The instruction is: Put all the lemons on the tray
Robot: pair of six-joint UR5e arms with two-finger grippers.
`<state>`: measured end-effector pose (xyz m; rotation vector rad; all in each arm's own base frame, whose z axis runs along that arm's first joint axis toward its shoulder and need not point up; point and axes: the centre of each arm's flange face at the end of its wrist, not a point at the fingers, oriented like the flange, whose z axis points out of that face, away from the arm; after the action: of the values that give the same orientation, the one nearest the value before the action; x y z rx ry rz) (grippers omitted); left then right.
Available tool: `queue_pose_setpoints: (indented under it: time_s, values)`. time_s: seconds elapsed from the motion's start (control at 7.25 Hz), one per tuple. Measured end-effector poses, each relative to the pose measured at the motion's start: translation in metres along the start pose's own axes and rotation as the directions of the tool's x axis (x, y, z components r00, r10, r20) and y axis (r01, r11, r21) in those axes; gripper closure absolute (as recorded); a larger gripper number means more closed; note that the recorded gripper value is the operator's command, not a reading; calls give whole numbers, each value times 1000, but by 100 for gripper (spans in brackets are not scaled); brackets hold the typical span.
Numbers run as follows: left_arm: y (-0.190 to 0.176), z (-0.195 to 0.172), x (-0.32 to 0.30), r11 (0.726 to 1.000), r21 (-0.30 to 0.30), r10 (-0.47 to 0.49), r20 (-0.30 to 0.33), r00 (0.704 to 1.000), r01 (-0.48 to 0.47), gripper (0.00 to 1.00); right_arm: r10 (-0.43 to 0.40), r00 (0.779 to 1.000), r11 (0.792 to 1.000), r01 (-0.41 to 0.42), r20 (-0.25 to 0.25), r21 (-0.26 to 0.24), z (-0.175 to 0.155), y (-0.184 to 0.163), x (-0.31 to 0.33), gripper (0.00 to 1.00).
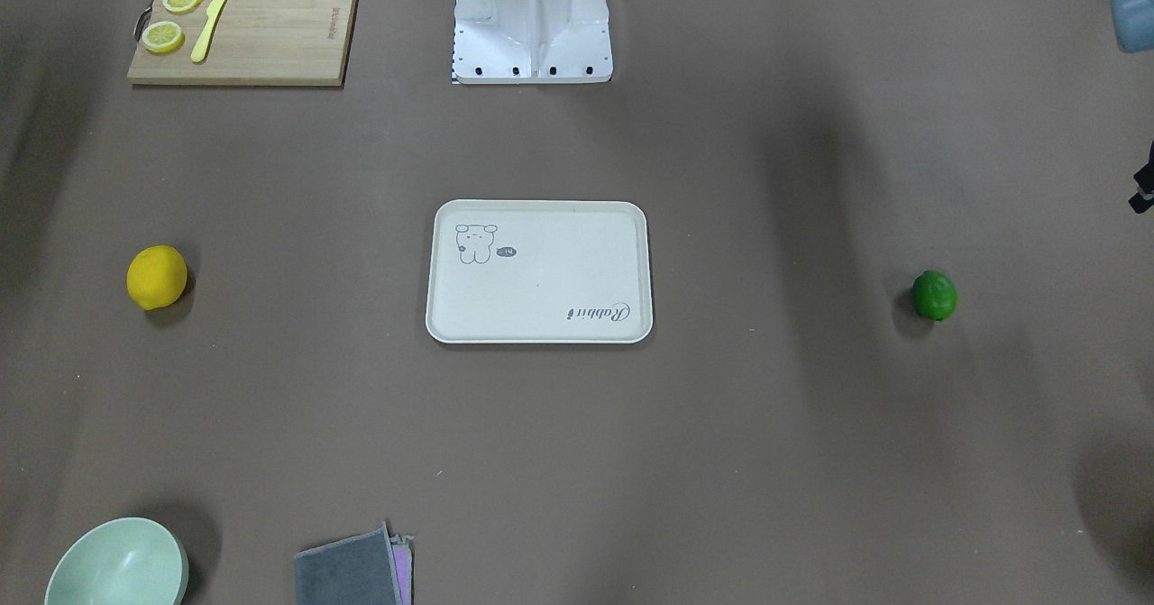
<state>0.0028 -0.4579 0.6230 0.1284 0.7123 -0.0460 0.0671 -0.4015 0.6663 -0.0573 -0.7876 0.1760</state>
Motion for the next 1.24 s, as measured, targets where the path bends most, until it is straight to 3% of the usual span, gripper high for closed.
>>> queue_pose_setpoints:
  time_s: [0.69, 1.24]
  values:
    - [13, -14, -32, 999, -18, 46, 2, 999, -46, 2, -39, 999, 999, 39, -3, -7, 2, -10, -27, 1]
    - [14, -13, -36, 999, -19, 40, 11, 999, -40, 2, -88, 996, 995, 88, 13, -40, 23, -59, -163, 0]
